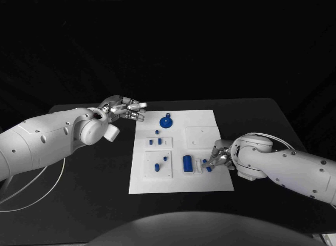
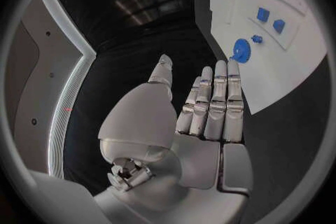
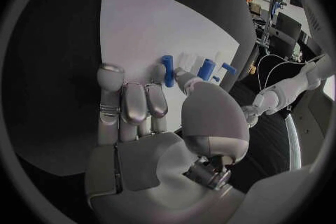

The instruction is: Assemble the parts on the task board

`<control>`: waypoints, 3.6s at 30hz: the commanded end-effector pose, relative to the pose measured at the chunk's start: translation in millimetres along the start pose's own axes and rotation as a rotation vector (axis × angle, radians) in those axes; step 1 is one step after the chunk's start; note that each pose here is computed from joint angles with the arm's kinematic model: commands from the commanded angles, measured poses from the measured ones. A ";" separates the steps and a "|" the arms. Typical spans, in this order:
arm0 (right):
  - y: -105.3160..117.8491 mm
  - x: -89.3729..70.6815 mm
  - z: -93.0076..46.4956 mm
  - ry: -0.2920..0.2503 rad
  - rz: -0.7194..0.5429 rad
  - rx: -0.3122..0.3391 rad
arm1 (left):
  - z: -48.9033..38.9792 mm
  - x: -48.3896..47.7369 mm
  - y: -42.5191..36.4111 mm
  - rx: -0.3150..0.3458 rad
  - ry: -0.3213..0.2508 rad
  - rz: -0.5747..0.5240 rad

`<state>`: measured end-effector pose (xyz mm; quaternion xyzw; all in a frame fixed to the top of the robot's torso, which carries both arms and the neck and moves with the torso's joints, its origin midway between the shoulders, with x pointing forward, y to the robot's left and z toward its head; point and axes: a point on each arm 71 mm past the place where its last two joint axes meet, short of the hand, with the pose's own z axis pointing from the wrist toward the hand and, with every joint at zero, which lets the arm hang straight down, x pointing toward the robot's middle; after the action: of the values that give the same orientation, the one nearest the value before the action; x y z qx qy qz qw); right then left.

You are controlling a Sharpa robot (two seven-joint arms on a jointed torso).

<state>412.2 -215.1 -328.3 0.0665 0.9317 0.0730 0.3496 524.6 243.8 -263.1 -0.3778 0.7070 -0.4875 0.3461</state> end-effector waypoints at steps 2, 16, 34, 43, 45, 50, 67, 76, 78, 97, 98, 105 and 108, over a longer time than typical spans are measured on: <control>-11.9 1.5 2.1 -0.041 -0.146 0.115 | 0.5 1.2 -1.1 0.005 0.006 0.001; -6.6 3.7 1.1 -0.035 -0.264 0.121 | 1.1 2.4 -1.1 0.003 0.011 0.003; -11.8 16.1 2.3 0.066 -0.205 0.117 | 1.2 3.0 -0.9 -0.002 0.015 0.006; -11.5 18.4 1.6 0.095 -0.058 0.094 | 1.0 3.2 -0.5 -0.006 0.018 0.007; -11.1 17.8 1.0 0.096 -0.032 0.088 | 1.0 3.3 -0.5 -0.007 0.019 0.008; -9.6 13.2 -1.2 0.098 0.033 0.073 | 0.9 3.4 -0.4 -0.009 0.021 0.010; 9.0 -8.5 -11.9 0.088 0.176 0.009 | 0.5 3.5 -0.2 -0.010 0.024 0.014; 20.0 -9.3 -12.3 0.106 0.201 -0.015 | 0.6 3.6 -0.1 -0.011 0.026 0.015; 21.7 -9.5 -11.5 0.103 0.199 -0.017 | 0.7 3.6 -0.1 -0.012 0.026 0.015; 29.1 -4.6 0.0 0.077 0.087 0.012 | -0.3 3.7 0.2 -0.016 0.028 0.015; 29.2 -4.4 0.1 0.076 0.083 0.013 | -0.4 3.7 0.2 -0.016 0.028 0.015; 29.9 -3.6 0.2 0.068 0.062 0.014 | -0.7 3.5 0.2 -0.016 0.028 0.015; 30.6 -3.3 0.0 0.066 0.059 0.012 | -0.8 3.2 0.3 -0.016 0.027 0.015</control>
<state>418.1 -183.2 -319.4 0.1034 0.9368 0.1100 0.3157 522.8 243.6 -264.3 -0.3726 0.7174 -0.4791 0.3420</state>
